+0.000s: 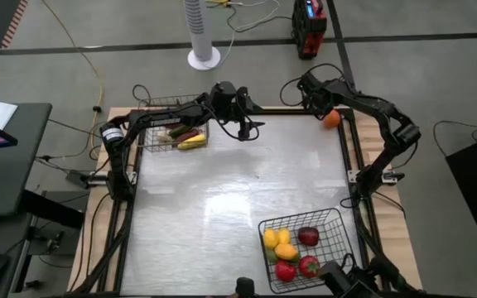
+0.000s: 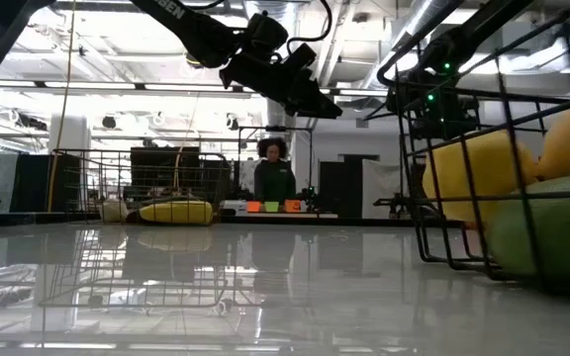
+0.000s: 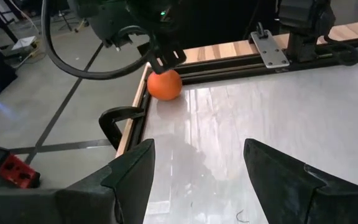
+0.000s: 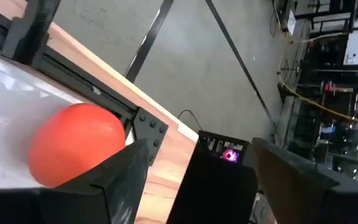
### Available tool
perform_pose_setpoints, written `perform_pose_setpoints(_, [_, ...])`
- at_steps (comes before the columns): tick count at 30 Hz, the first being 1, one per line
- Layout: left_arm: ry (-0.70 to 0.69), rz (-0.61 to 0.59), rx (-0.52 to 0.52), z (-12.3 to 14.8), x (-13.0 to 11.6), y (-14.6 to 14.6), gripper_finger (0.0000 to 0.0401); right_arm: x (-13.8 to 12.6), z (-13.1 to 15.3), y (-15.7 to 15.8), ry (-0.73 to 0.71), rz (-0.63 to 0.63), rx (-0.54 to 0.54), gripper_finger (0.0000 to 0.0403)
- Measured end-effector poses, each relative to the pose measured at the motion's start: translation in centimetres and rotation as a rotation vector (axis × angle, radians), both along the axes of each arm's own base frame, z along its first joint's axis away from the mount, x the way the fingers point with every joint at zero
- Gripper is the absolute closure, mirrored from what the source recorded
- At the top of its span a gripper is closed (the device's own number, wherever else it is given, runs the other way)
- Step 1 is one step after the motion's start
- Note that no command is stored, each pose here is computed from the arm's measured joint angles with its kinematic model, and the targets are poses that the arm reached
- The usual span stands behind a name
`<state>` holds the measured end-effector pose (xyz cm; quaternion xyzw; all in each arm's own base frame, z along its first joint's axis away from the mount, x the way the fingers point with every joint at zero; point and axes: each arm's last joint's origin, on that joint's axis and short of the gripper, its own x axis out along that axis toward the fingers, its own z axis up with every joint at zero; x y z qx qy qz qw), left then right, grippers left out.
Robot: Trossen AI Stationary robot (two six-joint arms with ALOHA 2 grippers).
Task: Sort produce into baskets
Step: Move the bottom wire basket to the center of the table
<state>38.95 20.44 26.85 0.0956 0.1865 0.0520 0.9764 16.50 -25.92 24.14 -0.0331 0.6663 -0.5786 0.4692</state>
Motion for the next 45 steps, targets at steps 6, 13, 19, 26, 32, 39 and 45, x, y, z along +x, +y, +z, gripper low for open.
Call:
perform_pose_setpoints(6, [-0.002, 0.000, 0.001, 0.0, 0.0, 0.0, 0.0166, -1.6, 0.0, -1.3, 0.003, -0.037, 0.005, 0.0094])
perform_pose_setpoints(13, [-0.009, 0.000, 0.004, 0.1, 0.0, 0.0, 0.0166, -2.4, 0.0, -1.9, -0.034, -0.038, 0.040, 0.0094])
perform_pose_setpoints(19, [-0.012, 0.001, 0.005, 0.1, 0.0, 0.0, 0.0166, -2.8, -0.1, -2.1, -0.076, -0.038, 0.068, 0.0094])
perform_pose_setpoints(26, [-0.011, 0.001, 0.004, 0.1, 0.0, 0.0, 0.0166, -2.7, 0.0, -2.2, -0.080, -0.016, 0.077, 0.0094])
perform_pose_setpoints(32, [-0.011, 0.000, 0.004, 0.1, 0.0, 0.0, 0.0166, -2.4, 0.2, -2.4, -0.031, 0.034, 0.072, 0.0094])
perform_pose_setpoints(39, [-0.024, 0.000, 0.014, 0.2, 0.1, 0.0, 0.0166, -1.3, 0.6, -2.9, -0.101, 0.052, -0.039, 0.0094])
perform_pose_setpoints(45, [-0.020, 0.001, 0.013, 0.2, 0.1, 0.0, 0.0166, 0.9, 1.0, -2.0, 0.026, 0.131, -0.082, 0.0094])
